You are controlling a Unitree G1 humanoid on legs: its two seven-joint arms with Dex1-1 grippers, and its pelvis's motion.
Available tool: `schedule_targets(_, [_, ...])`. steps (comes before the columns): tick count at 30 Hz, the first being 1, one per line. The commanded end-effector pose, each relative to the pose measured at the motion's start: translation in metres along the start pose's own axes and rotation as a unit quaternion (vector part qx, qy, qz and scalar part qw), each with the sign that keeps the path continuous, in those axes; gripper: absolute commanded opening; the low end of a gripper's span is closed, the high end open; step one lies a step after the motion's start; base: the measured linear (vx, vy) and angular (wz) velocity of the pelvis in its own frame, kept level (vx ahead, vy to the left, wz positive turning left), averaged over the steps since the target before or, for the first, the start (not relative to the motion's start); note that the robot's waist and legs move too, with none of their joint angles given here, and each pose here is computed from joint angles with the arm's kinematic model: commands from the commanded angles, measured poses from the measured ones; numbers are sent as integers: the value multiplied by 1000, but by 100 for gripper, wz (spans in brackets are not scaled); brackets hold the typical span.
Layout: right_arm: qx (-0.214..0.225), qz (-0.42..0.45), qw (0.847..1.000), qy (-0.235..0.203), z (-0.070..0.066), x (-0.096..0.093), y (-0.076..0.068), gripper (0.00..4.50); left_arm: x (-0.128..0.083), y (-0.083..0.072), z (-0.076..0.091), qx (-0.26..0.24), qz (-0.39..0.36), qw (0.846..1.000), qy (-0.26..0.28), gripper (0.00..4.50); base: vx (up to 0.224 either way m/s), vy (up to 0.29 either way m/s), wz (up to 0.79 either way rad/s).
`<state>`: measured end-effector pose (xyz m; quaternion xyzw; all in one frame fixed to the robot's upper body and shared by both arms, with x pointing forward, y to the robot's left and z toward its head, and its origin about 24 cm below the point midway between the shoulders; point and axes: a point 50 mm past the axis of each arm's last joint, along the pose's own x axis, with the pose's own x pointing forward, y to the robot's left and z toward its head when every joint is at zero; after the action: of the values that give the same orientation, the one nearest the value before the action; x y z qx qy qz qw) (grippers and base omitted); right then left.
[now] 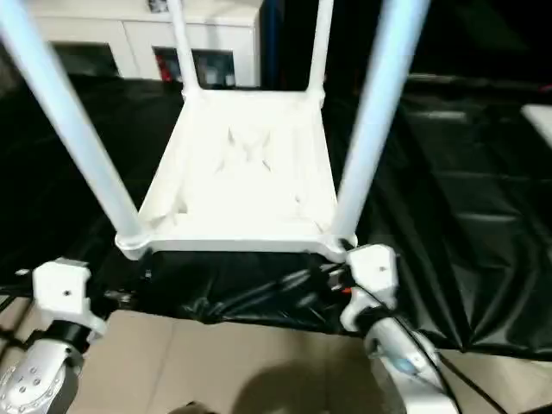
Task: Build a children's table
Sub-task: Flip table
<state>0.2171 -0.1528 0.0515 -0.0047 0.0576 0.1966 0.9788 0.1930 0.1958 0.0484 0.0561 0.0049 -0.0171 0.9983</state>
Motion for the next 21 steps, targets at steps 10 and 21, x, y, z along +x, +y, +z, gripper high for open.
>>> schedule_targets(10, [-8,150,989,-10,9,16,14,400,25,13,-4,-58,13,998,11,450,-13,-44,1])
schedule_targets(21, [-12,238,971,-27,19,48,33,443,73,36,-6,-46,41,997,35,450,0,0,0])
